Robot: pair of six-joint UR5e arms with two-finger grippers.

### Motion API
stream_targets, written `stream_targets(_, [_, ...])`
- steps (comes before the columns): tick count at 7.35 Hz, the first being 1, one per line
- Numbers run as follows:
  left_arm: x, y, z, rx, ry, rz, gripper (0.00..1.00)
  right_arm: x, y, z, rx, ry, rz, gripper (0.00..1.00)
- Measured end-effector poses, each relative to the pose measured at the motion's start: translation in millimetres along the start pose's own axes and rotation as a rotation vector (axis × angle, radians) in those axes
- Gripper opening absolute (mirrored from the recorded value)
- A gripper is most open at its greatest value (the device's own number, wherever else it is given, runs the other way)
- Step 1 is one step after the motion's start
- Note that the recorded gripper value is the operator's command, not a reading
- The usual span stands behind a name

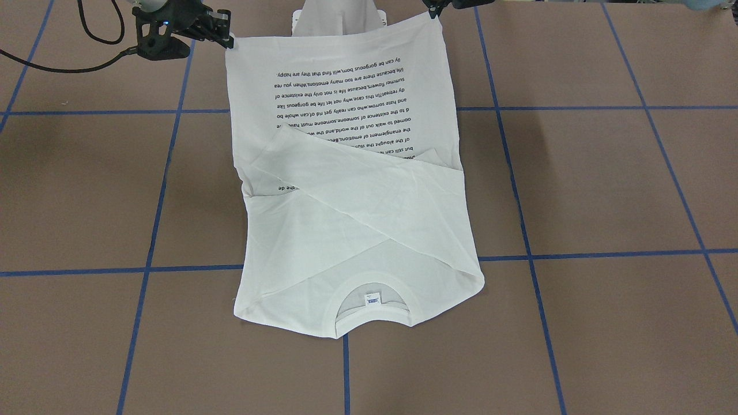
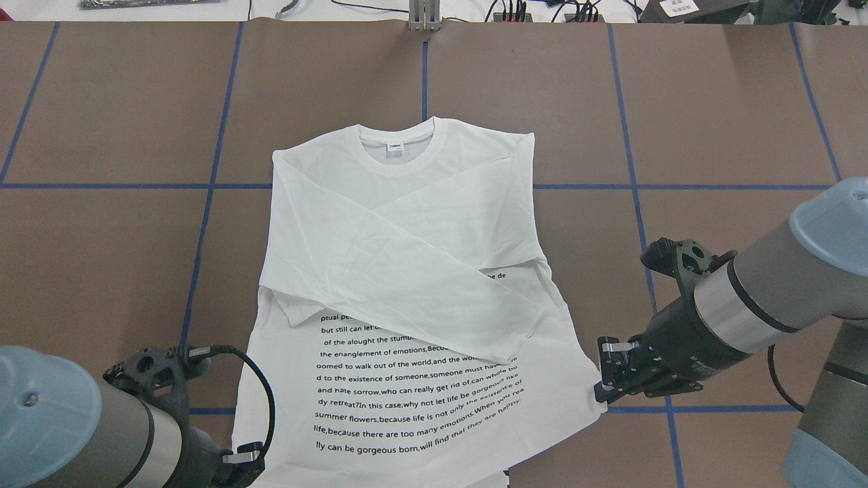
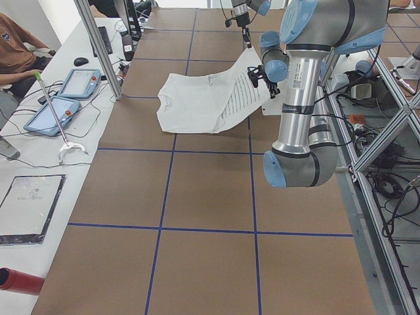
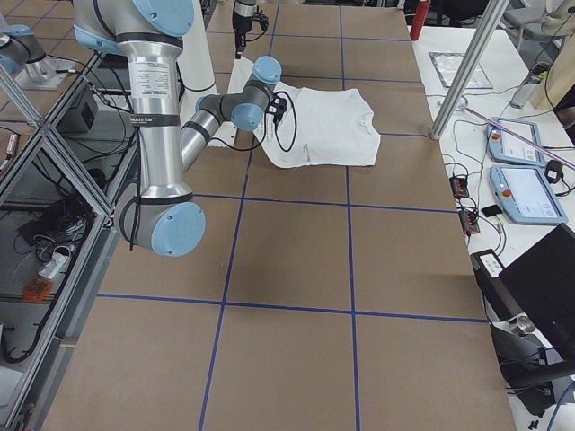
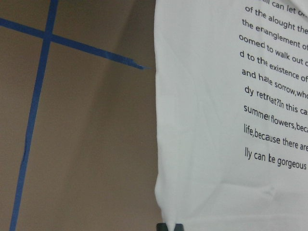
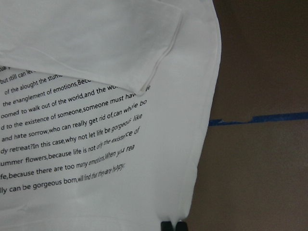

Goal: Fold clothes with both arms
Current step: 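Lift the hem with both grippers and carry it toward the collar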

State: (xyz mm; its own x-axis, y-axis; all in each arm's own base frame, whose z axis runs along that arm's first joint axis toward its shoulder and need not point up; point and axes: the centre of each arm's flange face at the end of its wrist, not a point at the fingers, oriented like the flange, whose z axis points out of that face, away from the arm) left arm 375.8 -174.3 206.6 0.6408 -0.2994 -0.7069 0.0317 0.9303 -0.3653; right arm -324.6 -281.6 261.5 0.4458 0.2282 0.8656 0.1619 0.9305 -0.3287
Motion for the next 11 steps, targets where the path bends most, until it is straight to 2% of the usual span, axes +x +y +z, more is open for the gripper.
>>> stream_targets(2, [6,-40,-1,0.072,-0.003,0.003,0.0,-14,-22,-13,0.069,-0.029,0.003,0.0])
stream_targets(4, [3,-96,-20,0.161,-0.003,0.033,0.0,-23,-48,-29,0.142,-0.051,0.016,0.0])
stream_targets(7, [-2,-137,-41,0.203,0.003,0.025,0.0,-32,-98,-45,0.218,-0.06,0.055,0.0])
stream_targets(9, [15,-160,-34,0.218,-0.005,0.005,0.0,-45,-122,-51,0.247,-0.068,0.068,0.0])
stream_targets(11, [16,-201,-43,0.267,-0.019,-0.008,0.0,-57,-147,-55,0.276,-0.067,0.074,0.0])
